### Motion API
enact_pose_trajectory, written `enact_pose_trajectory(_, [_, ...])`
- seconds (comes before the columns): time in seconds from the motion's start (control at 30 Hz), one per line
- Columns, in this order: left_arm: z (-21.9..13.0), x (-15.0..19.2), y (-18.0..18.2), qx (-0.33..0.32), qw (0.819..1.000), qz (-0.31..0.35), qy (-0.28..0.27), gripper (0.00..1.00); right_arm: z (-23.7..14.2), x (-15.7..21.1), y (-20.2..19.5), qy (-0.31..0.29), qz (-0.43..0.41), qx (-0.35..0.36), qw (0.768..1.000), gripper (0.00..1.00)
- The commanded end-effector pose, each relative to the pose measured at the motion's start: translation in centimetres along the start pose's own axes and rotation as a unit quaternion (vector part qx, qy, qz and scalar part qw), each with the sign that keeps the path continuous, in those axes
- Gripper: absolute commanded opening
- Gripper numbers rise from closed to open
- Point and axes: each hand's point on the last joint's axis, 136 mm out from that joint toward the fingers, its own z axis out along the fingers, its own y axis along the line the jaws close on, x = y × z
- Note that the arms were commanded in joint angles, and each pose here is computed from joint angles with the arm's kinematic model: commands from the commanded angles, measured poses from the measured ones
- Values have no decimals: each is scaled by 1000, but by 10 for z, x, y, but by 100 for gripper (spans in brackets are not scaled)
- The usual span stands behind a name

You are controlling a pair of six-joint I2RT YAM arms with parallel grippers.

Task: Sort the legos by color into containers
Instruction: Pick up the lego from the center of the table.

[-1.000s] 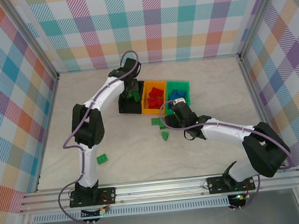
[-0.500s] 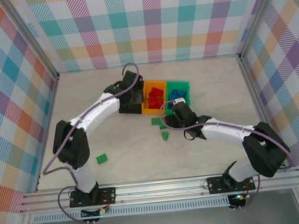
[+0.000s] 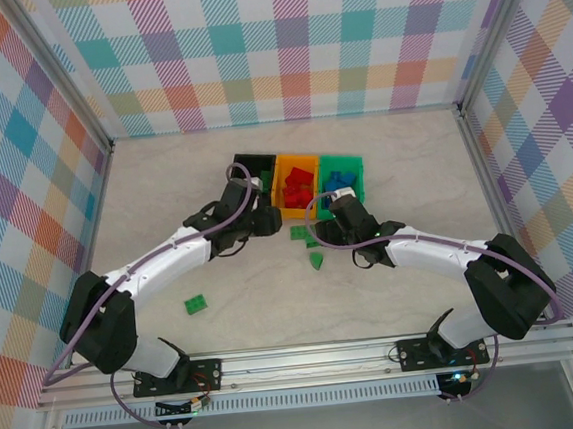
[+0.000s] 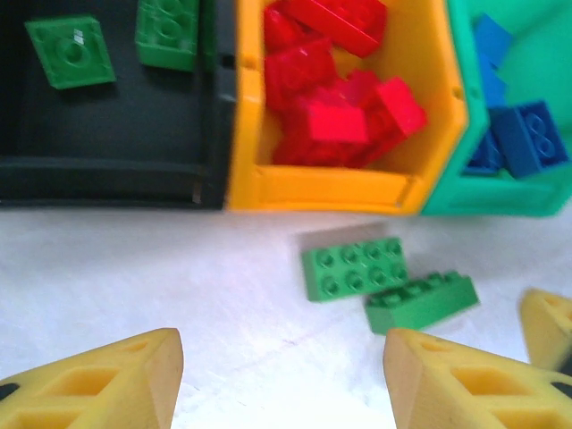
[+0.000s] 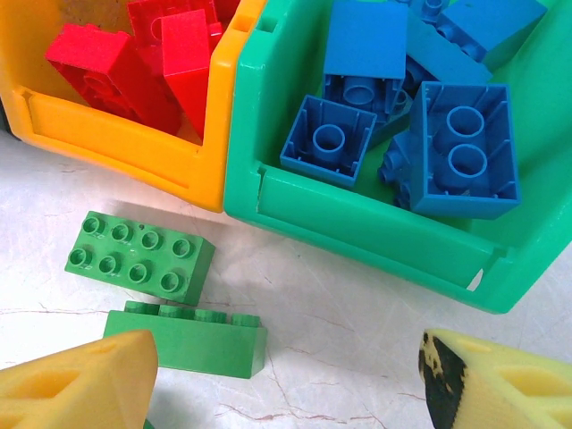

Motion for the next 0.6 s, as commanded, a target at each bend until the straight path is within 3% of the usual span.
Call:
enact_pose_trajectory(0.0, [-7, 5, -24, 49, 999, -2, -16, 61, -1, -6, 0, -9, 13, -4, 1000, 78])
enact_pose_trajectory(0.33, [-4, 56, -52, 45, 997, 65, -16, 60, 5, -1, -16, 14, 65, 2, 998, 78])
enact_pose_trajectory(0.57, [16, 85, -80, 44, 994, 100, 12, 60, 2, -1, -27, 12, 84, 6, 996, 78])
